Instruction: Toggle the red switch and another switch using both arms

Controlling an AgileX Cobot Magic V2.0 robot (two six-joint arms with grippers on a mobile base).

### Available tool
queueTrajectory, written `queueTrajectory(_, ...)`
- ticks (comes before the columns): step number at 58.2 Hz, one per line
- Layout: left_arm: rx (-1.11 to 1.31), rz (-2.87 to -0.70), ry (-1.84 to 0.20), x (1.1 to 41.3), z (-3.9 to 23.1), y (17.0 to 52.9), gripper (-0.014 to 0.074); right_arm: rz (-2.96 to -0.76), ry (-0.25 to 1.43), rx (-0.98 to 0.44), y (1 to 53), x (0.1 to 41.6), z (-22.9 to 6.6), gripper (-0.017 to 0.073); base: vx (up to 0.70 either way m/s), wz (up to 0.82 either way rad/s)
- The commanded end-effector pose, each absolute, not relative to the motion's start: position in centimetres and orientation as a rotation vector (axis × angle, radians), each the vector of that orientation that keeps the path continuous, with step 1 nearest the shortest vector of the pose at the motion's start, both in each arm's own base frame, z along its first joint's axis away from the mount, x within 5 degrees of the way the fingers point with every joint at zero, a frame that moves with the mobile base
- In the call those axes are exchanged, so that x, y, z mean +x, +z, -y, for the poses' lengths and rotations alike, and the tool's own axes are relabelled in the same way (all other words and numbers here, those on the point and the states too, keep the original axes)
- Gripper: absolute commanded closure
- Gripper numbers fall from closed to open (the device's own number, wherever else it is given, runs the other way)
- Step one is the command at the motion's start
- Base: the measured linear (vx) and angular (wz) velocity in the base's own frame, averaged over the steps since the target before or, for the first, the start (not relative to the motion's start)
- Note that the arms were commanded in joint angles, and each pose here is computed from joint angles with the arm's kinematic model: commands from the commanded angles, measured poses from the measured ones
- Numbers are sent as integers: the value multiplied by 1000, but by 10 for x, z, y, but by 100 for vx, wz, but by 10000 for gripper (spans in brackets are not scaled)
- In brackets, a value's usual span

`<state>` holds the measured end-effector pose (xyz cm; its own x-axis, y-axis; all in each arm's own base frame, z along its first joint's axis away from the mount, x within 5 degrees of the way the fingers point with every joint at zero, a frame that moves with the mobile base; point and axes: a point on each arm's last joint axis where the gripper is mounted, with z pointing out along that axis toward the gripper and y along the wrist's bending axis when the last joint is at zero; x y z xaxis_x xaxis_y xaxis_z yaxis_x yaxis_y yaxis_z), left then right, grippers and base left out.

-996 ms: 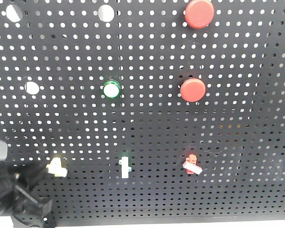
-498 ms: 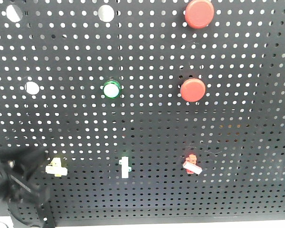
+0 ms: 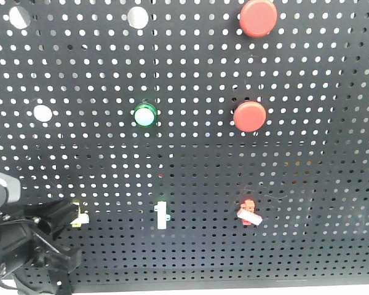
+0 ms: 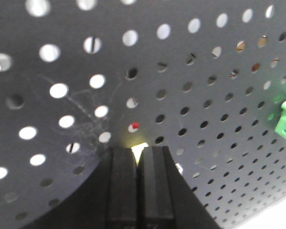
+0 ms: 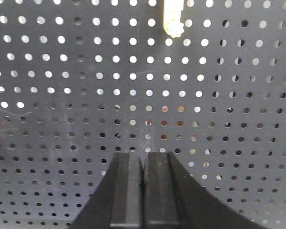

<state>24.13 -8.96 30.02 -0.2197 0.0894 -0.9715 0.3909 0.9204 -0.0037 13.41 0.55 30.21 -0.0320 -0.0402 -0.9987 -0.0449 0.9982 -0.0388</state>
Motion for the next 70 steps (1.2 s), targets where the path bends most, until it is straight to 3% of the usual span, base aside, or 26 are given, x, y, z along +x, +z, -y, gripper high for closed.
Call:
queueTrajectory(1,306,-1832,-310,235,91,307,592,-1487,-4,-74,321,135,-5,566,0,1)
queueTrajectory(22,256,-1949,-294,217,87,309,592,-1483,-4,-74,321,135,-6,566,0,0)
queueTrajectory(35,241,-1833,-340,204,83,330,592,-1469,49,-54,322,135,-8,566,0,0)
queueTrajectory(48,258,-1663,-366,183,77,357,592,-1431,151,-363,322,144,-46,566,0,0)
queueTrajectory(70,252,-1626,-381,178,75,363,592,-1432,402,-345,347,202,-99,566,0,0)
